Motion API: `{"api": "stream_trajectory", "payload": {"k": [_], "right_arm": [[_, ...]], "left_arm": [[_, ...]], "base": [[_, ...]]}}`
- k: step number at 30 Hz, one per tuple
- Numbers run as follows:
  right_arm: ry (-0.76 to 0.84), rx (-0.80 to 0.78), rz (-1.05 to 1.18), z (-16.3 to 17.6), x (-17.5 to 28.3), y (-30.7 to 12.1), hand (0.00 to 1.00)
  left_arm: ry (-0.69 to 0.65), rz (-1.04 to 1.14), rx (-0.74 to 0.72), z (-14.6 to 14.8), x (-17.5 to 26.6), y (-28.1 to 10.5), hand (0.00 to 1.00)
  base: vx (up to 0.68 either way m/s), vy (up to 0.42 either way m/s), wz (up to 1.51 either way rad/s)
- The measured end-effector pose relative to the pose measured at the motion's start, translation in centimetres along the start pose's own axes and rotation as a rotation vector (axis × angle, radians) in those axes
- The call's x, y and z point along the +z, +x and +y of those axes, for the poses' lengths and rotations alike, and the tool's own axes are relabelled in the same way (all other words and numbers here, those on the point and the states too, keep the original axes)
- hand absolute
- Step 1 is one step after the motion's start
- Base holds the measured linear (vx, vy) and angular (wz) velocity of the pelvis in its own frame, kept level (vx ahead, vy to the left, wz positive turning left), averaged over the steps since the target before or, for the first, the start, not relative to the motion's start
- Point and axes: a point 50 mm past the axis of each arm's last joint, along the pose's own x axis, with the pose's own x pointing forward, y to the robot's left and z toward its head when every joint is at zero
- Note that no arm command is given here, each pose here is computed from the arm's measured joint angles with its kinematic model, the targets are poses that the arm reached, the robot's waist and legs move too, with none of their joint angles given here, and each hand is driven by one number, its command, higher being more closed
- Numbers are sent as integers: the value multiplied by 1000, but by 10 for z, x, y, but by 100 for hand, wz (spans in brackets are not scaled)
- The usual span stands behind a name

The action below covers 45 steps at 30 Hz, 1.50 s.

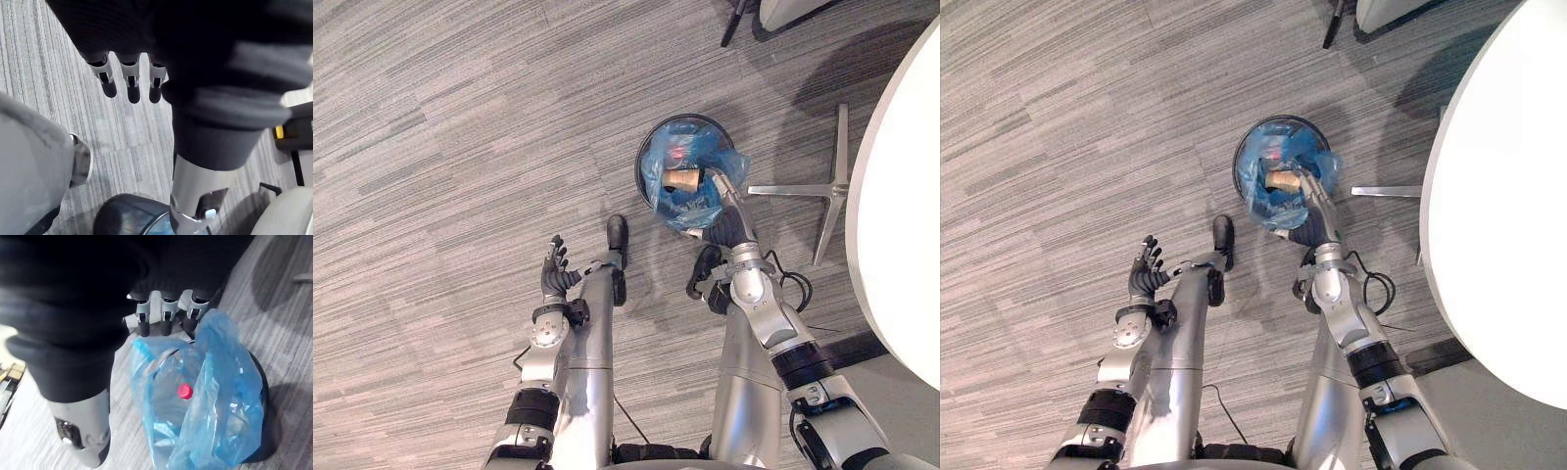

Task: Gather rubbish on tea table into small bin, then transfer packed bag to large trash can.

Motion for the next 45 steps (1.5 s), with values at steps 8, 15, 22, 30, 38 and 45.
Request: {"api": "stream_trajectory", "payload": {"k": [8,15,22,30,38,45], "right_arm": [[-142,134,2,19,-10,4,0],[-226,120,24,11,-13,24,0],[-299,107,114,2,-25,42,100],[-312,130,157,5,-28,50,100],[-278,157,166,15,-28,43,100],[-193,83,113,7,-13,44,100]], "left_arm": [[8,4,24,3,-2,0,0],[3,-27,24,2,5,4,0],[-30,-53,43,2,12,5,0],[-62,-98,29,-3,23,9,0],[-65,-107,26,-5,26,11,0],[-65,-106,26,-5,26,11,0]], "base": [[-30,-37,7],[-19,-35,7],[-44,-26,11],[-58,-5,15],[-59,11,1],[-67,21,-2]]}}
